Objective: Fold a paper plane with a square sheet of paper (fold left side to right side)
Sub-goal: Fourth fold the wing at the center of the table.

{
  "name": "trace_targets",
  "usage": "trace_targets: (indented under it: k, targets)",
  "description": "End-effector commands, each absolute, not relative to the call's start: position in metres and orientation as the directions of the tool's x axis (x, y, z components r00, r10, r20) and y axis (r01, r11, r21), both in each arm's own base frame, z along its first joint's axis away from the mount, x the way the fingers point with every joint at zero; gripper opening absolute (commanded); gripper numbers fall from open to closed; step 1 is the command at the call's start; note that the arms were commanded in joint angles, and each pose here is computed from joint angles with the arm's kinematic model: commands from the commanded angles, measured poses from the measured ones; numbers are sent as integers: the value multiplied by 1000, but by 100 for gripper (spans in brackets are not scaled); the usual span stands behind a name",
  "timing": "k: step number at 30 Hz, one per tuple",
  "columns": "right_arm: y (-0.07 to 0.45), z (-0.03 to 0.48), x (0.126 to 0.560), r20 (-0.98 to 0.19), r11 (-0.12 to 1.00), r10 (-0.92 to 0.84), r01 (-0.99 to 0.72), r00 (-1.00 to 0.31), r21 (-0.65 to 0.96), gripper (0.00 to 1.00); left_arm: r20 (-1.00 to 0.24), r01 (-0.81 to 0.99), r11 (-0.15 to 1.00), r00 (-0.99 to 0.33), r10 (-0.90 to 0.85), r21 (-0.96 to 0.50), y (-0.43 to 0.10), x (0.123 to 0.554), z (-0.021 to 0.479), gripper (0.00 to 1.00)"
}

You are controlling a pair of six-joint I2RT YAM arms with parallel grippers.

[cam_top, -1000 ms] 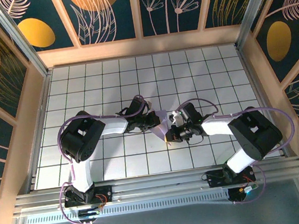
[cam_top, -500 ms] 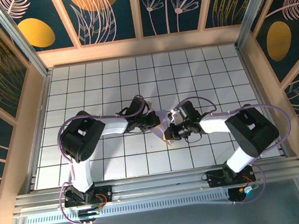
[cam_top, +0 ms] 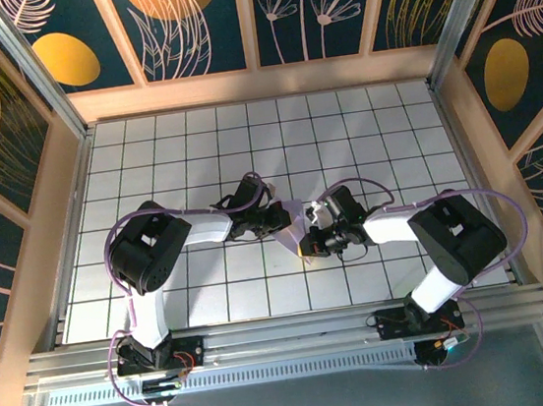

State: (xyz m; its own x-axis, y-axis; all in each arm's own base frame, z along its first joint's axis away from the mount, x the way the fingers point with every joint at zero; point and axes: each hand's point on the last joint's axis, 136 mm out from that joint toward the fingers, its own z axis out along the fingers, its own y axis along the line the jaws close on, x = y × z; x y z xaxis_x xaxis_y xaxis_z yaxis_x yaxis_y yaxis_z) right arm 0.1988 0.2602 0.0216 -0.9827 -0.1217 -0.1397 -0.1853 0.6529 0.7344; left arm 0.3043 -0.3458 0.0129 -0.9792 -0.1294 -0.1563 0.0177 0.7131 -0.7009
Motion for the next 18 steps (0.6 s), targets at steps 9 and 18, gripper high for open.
trace_targets:
  k: [9,18]
  targets:
    - [256,15,186,-119,666,-135,-179,-984,724,0,-84,-61,817,-988,-132,-573,-315,285,-29,4]
    - [251,13,185,-121,690,-140,-184,-983,700,0,-82,-62,818,-988,-132,-572,-315,285,-30,4]
